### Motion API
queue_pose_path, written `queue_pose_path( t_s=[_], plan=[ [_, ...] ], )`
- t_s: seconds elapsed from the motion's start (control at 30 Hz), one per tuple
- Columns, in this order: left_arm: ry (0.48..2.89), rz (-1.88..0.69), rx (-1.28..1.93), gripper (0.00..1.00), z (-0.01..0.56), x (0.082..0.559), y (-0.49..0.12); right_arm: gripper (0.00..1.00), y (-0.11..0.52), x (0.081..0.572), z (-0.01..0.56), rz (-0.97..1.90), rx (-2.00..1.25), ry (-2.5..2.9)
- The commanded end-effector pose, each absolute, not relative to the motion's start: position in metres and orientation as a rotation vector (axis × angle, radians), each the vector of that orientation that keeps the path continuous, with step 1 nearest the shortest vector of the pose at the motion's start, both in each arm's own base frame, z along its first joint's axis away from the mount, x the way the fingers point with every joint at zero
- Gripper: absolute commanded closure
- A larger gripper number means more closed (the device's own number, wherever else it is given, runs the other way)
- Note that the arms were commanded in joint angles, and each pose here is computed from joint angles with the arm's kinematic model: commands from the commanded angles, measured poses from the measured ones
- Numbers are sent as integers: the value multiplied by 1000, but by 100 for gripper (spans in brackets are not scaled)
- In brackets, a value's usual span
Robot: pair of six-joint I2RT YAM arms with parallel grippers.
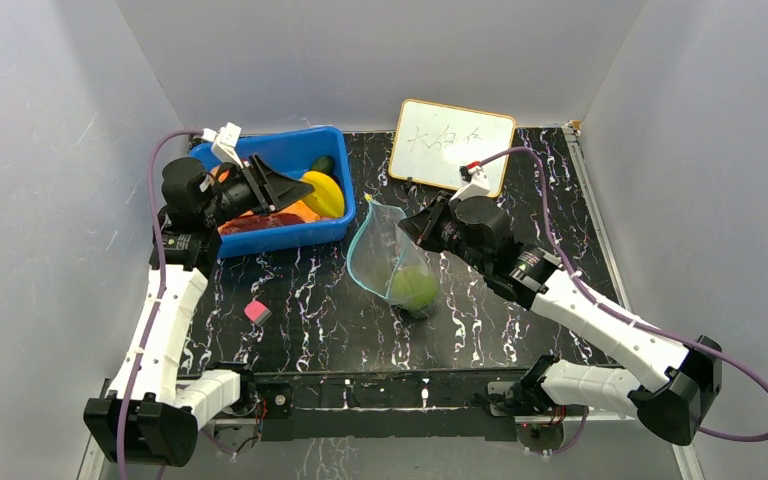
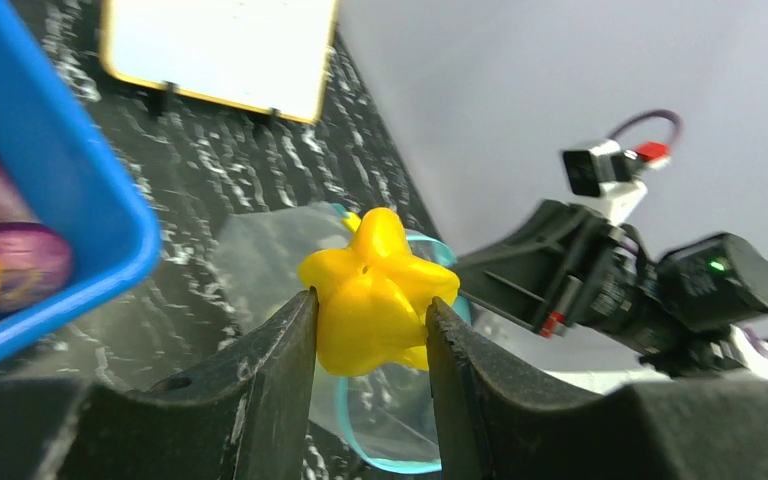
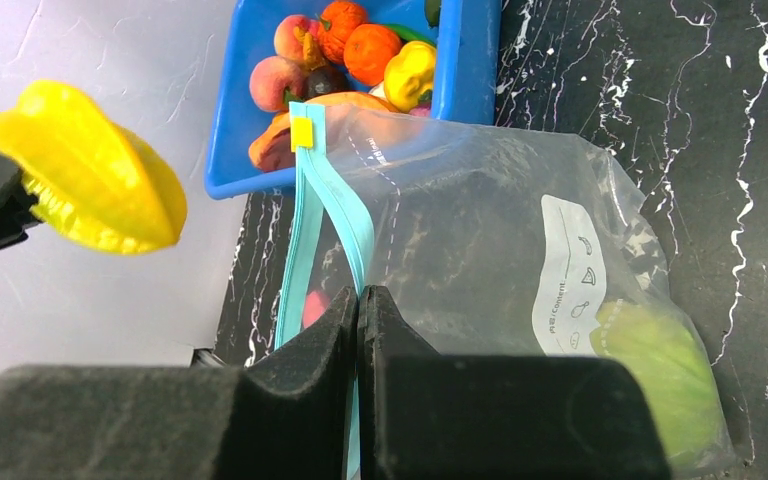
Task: Place the food in the zip-top bag and seal the zipper
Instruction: Place the fake fruit in the zipper food storage bag.
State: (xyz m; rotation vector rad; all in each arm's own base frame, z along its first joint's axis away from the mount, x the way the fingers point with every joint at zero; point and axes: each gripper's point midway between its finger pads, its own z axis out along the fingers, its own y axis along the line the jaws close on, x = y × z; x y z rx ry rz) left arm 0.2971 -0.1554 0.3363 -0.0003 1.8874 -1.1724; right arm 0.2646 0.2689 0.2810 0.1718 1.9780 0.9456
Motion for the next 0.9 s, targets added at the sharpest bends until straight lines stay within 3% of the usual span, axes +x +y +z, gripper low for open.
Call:
queue_pose_path(
  t_s=[0.0, 0.2, 0.5, 0.87],
  plan=[
    [1801, -1401, 106, 71, 364, 268, -179, 100, 278, 270, 334, 1069, 197, 1833],
    [1773, -1495, 116, 70, 361, 255, -195, 100, 282, 270, 335, 1088, 203, 1835],
    [1889, -1414, 190, 69, 319, 250, -230, 100, 283, 267, 341, 1117, 204, 1822],
    [1846, -1250, 320, 68, 297, 262, -240, 100, 283, 260, 344, 1181, 237, 1818]
  ],
)
